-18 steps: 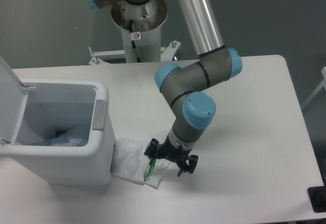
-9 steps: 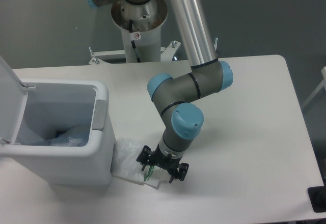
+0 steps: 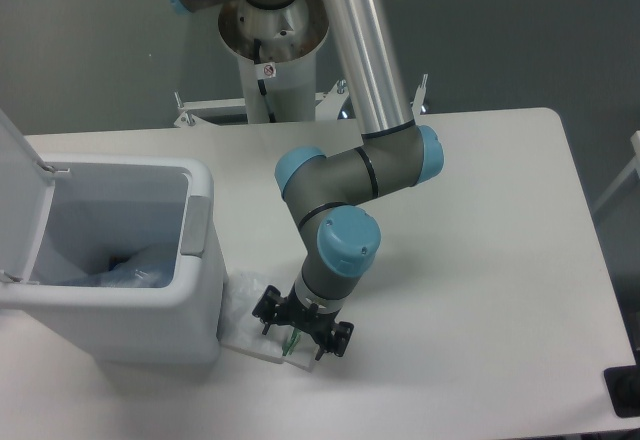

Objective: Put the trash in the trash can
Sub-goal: 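Lower the gripper onto the plastic bag and pinch it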

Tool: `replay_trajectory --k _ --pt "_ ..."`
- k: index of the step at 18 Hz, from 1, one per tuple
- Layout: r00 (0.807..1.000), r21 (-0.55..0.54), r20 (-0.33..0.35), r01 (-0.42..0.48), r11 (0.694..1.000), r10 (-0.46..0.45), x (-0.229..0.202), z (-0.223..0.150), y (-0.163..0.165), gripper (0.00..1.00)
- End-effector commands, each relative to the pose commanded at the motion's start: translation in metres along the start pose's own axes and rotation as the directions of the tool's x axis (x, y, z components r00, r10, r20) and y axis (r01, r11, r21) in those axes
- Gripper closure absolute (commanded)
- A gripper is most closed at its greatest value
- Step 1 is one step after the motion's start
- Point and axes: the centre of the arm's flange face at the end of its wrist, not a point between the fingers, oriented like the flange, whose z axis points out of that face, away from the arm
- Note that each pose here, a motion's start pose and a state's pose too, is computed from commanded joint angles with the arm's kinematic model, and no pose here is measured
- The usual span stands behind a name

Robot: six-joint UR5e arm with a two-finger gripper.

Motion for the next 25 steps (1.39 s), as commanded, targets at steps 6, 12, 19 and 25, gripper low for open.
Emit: replay_trajectory --k 6,12,19,25 --pt "1.0 -0.012 0.007 -0.01 1.0 0.01 0.005 0.002 -0.001 0.03" --pt "1.0 -0.018 0.003 -0.006 1.0 0.006 0.007 0.004 0.001 0.33" --pt "1.0 -0.023 -0.004 -0.007 1.0 0.006 0.014 0.003 0.006 0.64" --pt "1.0 -0.015 0.002 -0.008 1.0 0.008 0.018 -0.006 0.006 0.86"
